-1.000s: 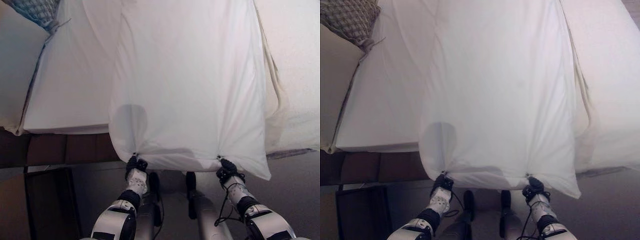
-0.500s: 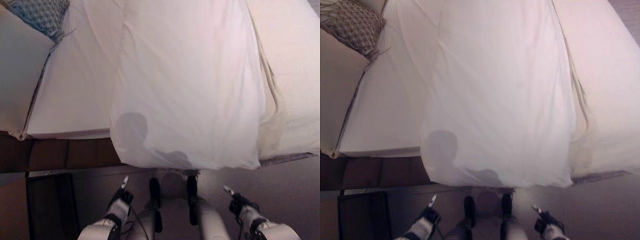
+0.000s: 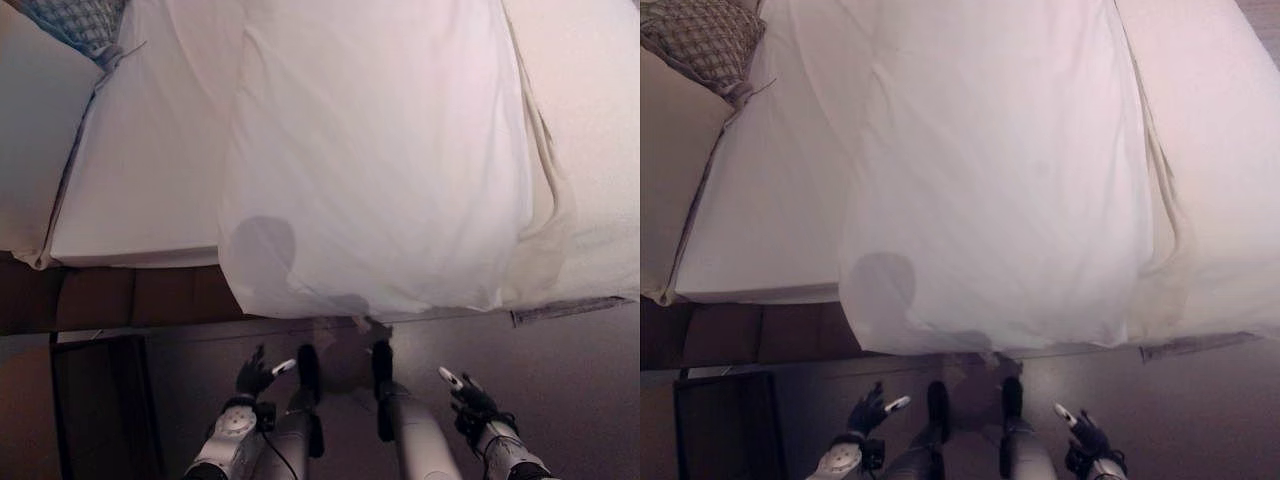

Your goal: Make the bed

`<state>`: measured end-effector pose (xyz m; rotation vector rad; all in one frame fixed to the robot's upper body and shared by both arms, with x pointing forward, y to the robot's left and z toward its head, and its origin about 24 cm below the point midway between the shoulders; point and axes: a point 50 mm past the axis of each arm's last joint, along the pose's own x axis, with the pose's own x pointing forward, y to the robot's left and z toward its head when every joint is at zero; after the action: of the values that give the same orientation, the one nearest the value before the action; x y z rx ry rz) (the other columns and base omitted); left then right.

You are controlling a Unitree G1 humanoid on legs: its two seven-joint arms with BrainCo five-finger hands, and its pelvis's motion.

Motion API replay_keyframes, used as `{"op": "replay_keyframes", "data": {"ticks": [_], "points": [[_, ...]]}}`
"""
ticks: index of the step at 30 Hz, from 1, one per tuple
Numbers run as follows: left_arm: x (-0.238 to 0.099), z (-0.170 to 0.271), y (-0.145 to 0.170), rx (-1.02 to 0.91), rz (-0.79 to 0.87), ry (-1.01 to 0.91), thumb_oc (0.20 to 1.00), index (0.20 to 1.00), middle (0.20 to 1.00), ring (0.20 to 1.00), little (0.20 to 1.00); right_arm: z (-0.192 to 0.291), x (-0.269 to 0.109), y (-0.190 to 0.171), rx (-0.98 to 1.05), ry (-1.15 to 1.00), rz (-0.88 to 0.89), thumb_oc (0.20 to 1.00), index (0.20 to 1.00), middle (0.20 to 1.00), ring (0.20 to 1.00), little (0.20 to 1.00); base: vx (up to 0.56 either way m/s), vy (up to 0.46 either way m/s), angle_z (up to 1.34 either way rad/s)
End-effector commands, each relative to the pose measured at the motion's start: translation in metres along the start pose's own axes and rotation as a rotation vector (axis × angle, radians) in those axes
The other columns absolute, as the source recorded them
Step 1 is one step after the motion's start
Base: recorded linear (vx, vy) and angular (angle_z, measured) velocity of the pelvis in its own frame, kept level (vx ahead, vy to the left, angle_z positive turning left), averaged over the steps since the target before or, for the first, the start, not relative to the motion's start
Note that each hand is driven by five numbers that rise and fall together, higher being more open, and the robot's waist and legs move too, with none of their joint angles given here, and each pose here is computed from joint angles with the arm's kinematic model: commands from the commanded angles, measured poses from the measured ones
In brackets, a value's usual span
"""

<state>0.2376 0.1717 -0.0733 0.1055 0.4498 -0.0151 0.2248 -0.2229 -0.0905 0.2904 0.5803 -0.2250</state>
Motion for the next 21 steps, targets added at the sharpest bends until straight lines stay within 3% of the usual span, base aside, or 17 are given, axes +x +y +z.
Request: {"op": "replay_keyframes", "data": {"ticks": [1,2,3,13,17,21], "points": [[0.004,0.041,-0.005,-0.009,-0.259,-0.196,1.0,1.0,1.0,1.0,1.0,0.059,0.002,0.027,-0.116,-0.233,0.242,1.0,1.0,1.0,1.0,1.0,0.0,0.0,0.0],[0.004,0.041,-0.005,-0.009,-0.259,-0.196,1.0,1.0,1.0,1.0,1.0,0.059,0.002,0.027,-0.116,-0.233,0.242,1.0,1.0,1.0,1.0,1.0,0.0,0.0,0.0],[0.007,0.071,-0.017,0.044,-0.407,-0.297,1.0,1.0,1.0,1.0,1.0,0.084,0.001,0.048,-0.17,-0.294,0.409,1.0,1.0,1.0,1.0,1.0,0.0,0.0,0.0],[0.012,0.172,-0.064,0.27,-0.751,-0.535,1.0,1.0,1.0,1.0,1.0,0.15,-0.002,0.117,-0.38,-0.372,0.784,1.0,1.0,1.0,1.0,1.0,-0.04,-0.009,-0.01],[0.015,0.21,-0.075,0.32,-0.779,-0.608,1.0,1.0,1.0,1.0,1.0,0.17,-0.005,0.144,-0.343,-0.392,0.886,1.0,1.0,1.0,1.0,1.0,-0.06,0.006,0.02],[0.022,0.246,-0.069,0.354,-0.687,-0.677,1.0,1.0,1.0,1.0,1.0,0.199,-0.005,0.159,-0.308,-0.457,0.871,1.0,1.0,1.0,1.0,1.0,-0.05,0.014,0.03]]}}
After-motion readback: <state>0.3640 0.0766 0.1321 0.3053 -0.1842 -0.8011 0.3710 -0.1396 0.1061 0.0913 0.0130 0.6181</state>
